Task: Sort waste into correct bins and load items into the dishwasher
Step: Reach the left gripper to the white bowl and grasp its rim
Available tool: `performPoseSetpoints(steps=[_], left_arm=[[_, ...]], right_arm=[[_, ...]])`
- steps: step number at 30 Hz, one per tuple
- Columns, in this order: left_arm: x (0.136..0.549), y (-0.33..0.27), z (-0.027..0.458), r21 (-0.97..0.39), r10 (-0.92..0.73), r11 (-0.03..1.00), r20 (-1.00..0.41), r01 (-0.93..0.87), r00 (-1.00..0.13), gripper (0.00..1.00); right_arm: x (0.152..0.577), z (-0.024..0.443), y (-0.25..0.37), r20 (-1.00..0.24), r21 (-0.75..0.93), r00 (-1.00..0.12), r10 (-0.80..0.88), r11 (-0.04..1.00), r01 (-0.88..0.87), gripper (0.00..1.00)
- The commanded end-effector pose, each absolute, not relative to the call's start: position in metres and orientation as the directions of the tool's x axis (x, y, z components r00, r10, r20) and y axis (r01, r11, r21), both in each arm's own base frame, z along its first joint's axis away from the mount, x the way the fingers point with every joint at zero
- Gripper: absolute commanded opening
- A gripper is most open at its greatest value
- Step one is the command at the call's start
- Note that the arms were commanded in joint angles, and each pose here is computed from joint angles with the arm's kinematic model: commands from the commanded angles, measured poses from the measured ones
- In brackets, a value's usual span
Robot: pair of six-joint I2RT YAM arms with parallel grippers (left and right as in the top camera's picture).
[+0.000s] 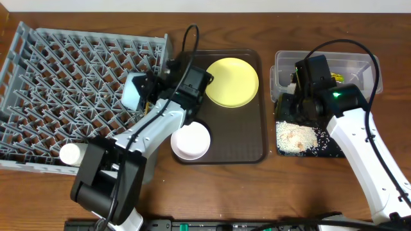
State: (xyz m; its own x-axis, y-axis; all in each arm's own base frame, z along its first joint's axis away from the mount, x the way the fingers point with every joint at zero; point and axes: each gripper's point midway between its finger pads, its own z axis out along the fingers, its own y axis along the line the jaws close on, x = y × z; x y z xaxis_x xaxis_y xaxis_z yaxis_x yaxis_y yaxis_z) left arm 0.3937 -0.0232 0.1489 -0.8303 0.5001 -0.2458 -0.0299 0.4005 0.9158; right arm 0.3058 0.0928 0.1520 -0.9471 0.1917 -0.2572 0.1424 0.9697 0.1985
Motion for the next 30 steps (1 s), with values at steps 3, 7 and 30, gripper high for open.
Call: performPoseSetpoints(steps=[3, 7, 30], left_arm=[[0.393, -0.025, 0.152, 0.883, 0.471, 0.461, -0.325, -0.085, -0.82, 0.62], [0.39, -0.024, 0.175, 0.859, 0.46, 0.494, -0.391, -0.137, -0.797, 0.7], [0.275, -0.144, 0.16, -0.145, 0.048, 0.982, -0.425, 0.12, -0.904, 0.64]], right_arm=[[0.305, 0.156, 0.091, -0.272, 0.2, -0.944, 0.187, 0.971, 0.135, 0.52], [0.305, 0.156, 0.091, -0.272, 0.2, -0.944, 0.187, 0.971, 0.135, 0.52], [0.308, 0.157, 0.092, -0.285, 0.205, -0.94, 0.188, 0.97, 0.132, 0.53]])
